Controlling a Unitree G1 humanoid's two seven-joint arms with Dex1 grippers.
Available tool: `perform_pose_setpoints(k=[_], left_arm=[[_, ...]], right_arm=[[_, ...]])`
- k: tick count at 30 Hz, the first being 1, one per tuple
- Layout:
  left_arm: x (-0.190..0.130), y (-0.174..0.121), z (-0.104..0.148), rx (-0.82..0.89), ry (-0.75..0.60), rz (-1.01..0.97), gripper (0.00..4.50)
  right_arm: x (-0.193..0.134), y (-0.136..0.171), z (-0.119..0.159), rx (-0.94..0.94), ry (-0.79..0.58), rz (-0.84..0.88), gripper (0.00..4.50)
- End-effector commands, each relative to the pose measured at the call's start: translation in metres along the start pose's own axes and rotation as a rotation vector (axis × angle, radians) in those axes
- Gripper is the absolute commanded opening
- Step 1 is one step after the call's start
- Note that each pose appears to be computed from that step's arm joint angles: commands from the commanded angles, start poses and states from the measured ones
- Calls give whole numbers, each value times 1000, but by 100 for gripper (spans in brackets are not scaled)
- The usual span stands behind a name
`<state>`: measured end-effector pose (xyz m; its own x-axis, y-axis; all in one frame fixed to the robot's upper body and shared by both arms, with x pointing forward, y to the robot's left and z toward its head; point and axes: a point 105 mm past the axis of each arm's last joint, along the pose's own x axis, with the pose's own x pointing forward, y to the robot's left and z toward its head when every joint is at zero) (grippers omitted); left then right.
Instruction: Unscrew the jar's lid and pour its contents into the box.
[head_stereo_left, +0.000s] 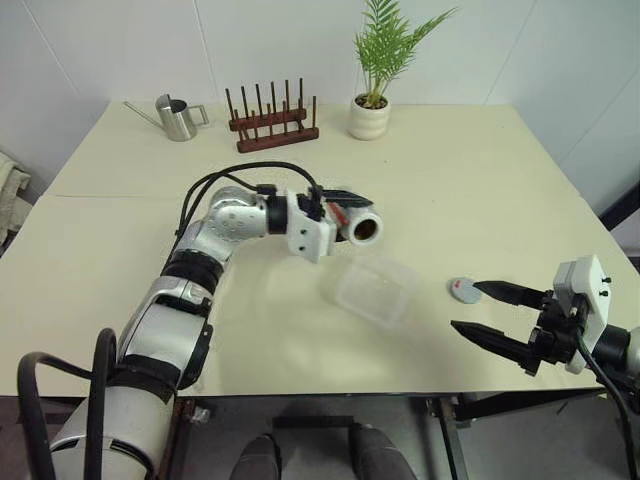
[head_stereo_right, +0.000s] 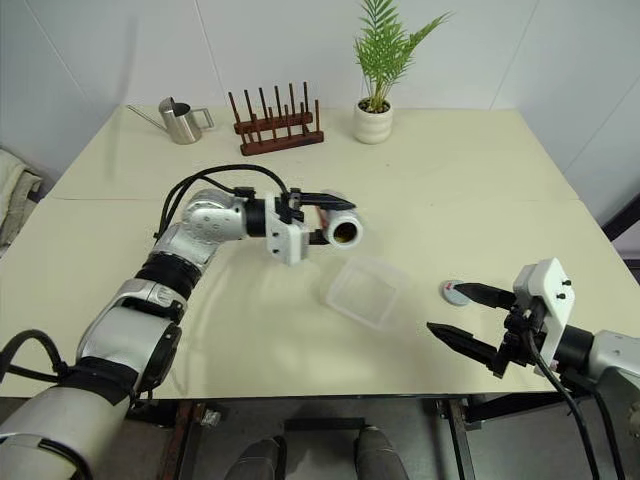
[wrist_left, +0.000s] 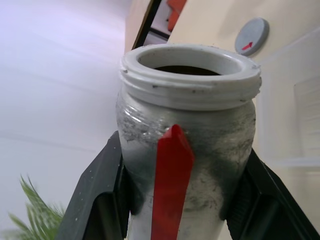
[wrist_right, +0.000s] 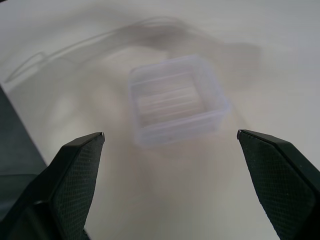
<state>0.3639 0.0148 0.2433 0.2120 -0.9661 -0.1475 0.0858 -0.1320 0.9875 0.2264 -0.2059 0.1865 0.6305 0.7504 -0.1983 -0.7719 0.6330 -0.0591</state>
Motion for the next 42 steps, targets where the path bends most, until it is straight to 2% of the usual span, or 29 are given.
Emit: perform_pose_setpoints(k=[1, 5, 14, 20, 24, 30, 32, 34, 39, 42], left_arm=[[15, 6, 4, 194, 19, -13, 193], [35, 0, 0, 449, 46, -55, 193], [66, 9, 11, 1052, -98, 36, 193], [68, 19, 20, 1237, -183, 135, 193], [67, 10, 17, 1322, -209, 131, 193], [66, 8, 22, 1334, -257, 160, 193], [64, 12, 21, 1277, -234, 173, 193], [59, 21, 15, 1183, -165, 200, 193], [45, 36, -8, 734, 68, 254, 193], [34, 45, -15, 582, 144, 313, 193]], right_arm=[[-7, 11, 17, -23, -74, 37, 448], [-13, 16, 20, -7, -101, 50, 448], [-23, 8, 18, -4, -118, -82, 448], [-14, 13, 14, 2, -118, -90, 448], [-11, 12, 14, -1, -125, -97, 448], [-7, 11, 13, -4, -128, -101, 448], [-4, 11, 13, -7, -127, -98, 448], [-3, 11, 14, -10, -128, -92, 448], [-5, 10, 14, -20, -107, -75, 448], [-8, 9, 10, -28, -68, -53, 448]])
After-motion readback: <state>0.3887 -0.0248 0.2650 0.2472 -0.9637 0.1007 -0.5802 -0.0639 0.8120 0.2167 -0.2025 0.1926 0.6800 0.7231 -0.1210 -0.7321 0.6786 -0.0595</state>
